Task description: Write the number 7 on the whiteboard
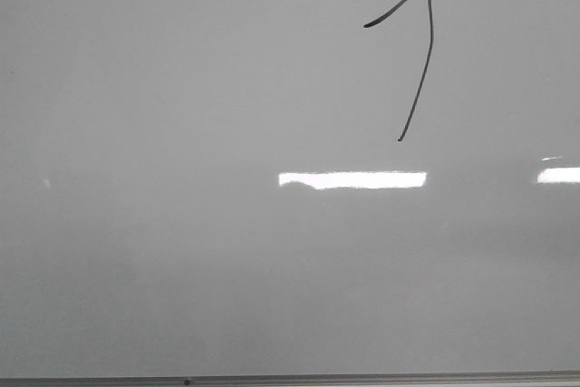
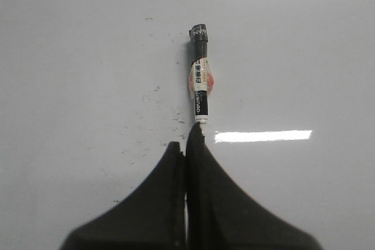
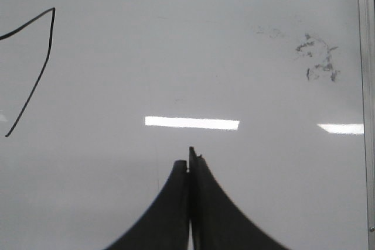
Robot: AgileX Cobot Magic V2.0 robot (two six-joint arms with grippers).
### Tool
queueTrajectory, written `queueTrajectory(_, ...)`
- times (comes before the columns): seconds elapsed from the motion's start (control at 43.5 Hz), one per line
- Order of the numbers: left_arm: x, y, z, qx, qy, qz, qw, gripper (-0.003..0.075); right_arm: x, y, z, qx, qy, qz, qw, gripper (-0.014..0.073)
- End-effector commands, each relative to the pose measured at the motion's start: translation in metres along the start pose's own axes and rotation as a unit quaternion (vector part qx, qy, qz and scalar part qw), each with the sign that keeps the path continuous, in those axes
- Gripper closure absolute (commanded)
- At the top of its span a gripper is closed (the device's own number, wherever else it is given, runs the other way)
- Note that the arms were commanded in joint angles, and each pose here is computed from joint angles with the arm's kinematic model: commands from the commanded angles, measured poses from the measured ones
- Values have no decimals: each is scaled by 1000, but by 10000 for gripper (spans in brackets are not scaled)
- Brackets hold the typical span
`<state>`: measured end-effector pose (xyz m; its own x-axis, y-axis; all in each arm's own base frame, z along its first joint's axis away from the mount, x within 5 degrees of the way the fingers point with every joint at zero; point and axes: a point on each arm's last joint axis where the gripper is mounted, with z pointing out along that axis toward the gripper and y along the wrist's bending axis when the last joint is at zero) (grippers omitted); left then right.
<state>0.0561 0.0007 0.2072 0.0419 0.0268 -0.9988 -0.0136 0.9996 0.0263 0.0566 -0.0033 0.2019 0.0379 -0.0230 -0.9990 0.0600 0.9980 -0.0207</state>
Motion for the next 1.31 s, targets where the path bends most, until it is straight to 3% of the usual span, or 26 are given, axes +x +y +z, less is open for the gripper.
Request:
queueTrajectory(0.0, -4, 0, -1, -3, -42, -5, 999, 741, -11, -1, -2, 5, -62, 7, 998, 661)
queueTrajectory(0.712, -4, 0, -1, -3, -42, -5, 999, 741, -11, 4, -2, -34, -61, 13, 997, 661)
queueTrajectory(1.286, -4, 0, -1, -3, -42, -5, 999, 741, -12, 4, -3, -35, -68, 13, 997, 661)
